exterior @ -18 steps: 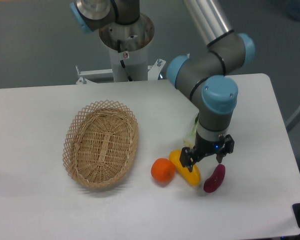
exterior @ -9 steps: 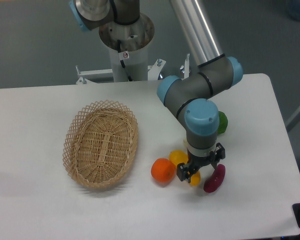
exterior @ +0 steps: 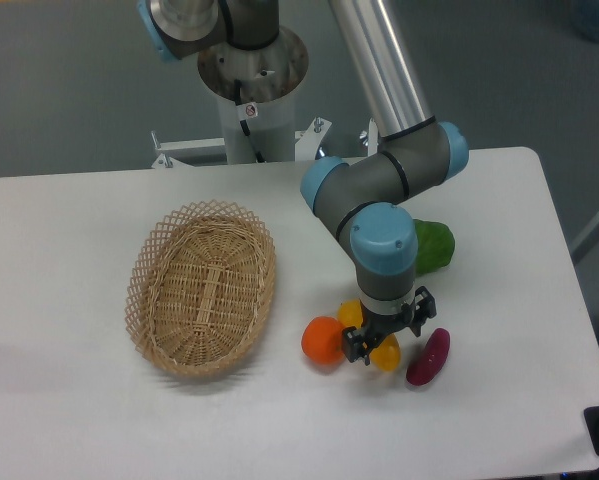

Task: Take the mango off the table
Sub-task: 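Lower the gripper around the yellow mango and close on it, then lift the held mango up off the table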

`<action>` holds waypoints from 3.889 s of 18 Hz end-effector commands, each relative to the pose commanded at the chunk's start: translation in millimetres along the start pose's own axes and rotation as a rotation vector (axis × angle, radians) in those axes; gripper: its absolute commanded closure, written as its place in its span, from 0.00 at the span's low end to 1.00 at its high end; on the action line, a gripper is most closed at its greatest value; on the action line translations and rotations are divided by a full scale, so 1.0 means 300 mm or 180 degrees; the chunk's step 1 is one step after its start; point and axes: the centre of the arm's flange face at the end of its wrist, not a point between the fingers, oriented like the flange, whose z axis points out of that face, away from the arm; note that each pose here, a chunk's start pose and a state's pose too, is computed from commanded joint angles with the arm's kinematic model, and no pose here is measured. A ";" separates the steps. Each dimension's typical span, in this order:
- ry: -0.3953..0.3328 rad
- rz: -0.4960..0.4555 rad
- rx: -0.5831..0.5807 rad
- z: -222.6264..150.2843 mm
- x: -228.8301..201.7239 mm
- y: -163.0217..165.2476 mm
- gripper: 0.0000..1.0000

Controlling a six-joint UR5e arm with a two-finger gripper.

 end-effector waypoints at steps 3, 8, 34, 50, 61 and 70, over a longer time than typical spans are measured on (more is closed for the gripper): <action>-0.0111 0.0024 -0.0050 0.032 0.007 0.006 0.00; -0.0137 0.0048 -0.0049 0.051 0.019 0.004 0.00; -0.0333 0.0649 0.0411 -0.250 -0.034 -0.080 0.51; -0.0088 0.2114 0.0291 -0.662 -0.358 0.012 0.51; 0.0055 0.2634 0.0055 -0.777 -0.476 0.022 0.51; 0.0051 0.2673 0.0058 -0.777 -0.479 0.021 0.50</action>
